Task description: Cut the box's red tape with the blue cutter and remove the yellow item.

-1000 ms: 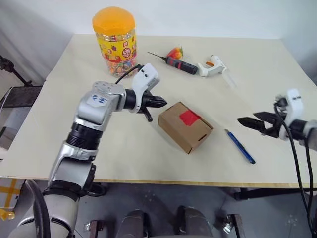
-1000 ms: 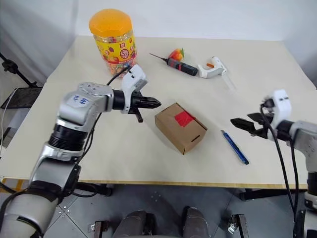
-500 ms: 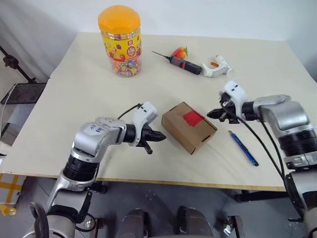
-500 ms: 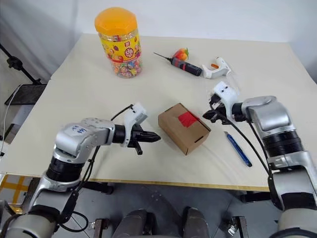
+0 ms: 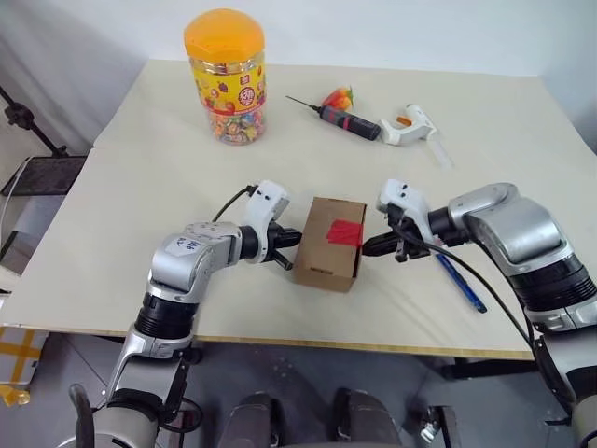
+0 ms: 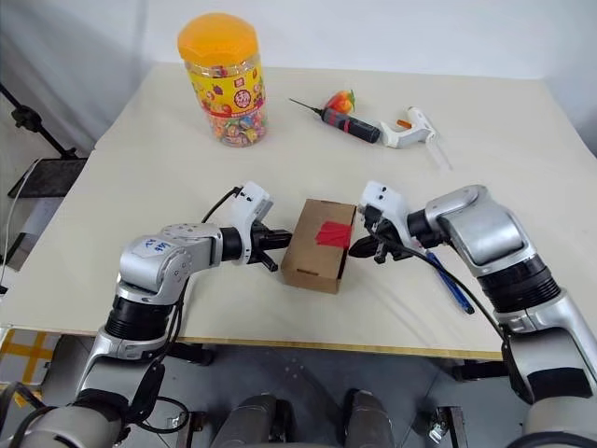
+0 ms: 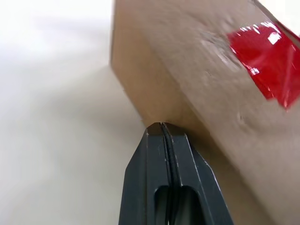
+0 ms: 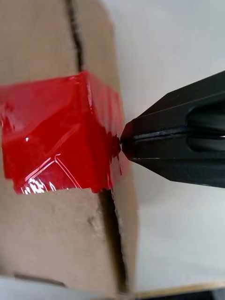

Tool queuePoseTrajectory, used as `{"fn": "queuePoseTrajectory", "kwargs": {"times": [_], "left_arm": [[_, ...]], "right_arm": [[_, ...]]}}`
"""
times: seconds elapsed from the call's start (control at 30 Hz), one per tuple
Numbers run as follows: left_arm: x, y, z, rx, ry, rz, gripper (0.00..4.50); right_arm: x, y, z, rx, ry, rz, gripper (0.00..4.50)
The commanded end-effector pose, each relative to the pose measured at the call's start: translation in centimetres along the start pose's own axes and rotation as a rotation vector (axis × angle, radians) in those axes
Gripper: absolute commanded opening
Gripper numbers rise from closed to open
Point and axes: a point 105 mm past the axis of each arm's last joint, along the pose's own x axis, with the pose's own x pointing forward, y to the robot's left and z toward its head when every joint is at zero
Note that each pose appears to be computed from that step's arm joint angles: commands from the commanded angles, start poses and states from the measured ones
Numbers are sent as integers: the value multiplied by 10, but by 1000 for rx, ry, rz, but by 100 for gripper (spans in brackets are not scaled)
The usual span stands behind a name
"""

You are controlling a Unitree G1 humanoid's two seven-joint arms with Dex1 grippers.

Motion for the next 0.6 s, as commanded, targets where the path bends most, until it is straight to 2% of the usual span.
{"fn": "queuePoseTrajectory", "kwargs": {"times": [0.03,0.27,0.4,0.47,0.5,0.53,0.6], "left_arm": [[-2,-19,5,57,13,-86,0],[-12,-18,-2,82,76,-93,0],[-15,-12,0,92,62,-61,0],[-18,-4,5,101,45,-28,0],[-22,3,11,111,24,-3,0],[-28,8,21,118,-11,17,0],[-35,12,36,154,-66,19,0]], "right_arm": [[-5,5,7,-22,-29,-26,2],[-7,8,-2,-5,-18,-66,2],[-5,4,-5,-25,-14,-113,2],[-8,-3,-3,-48,-30,-178,2],[-15,-13,1,-71,-49,-271,2],[-24,-26,4,-29,-68,-365,18],[-37,-29,10,33,-100,-407,61]]}}
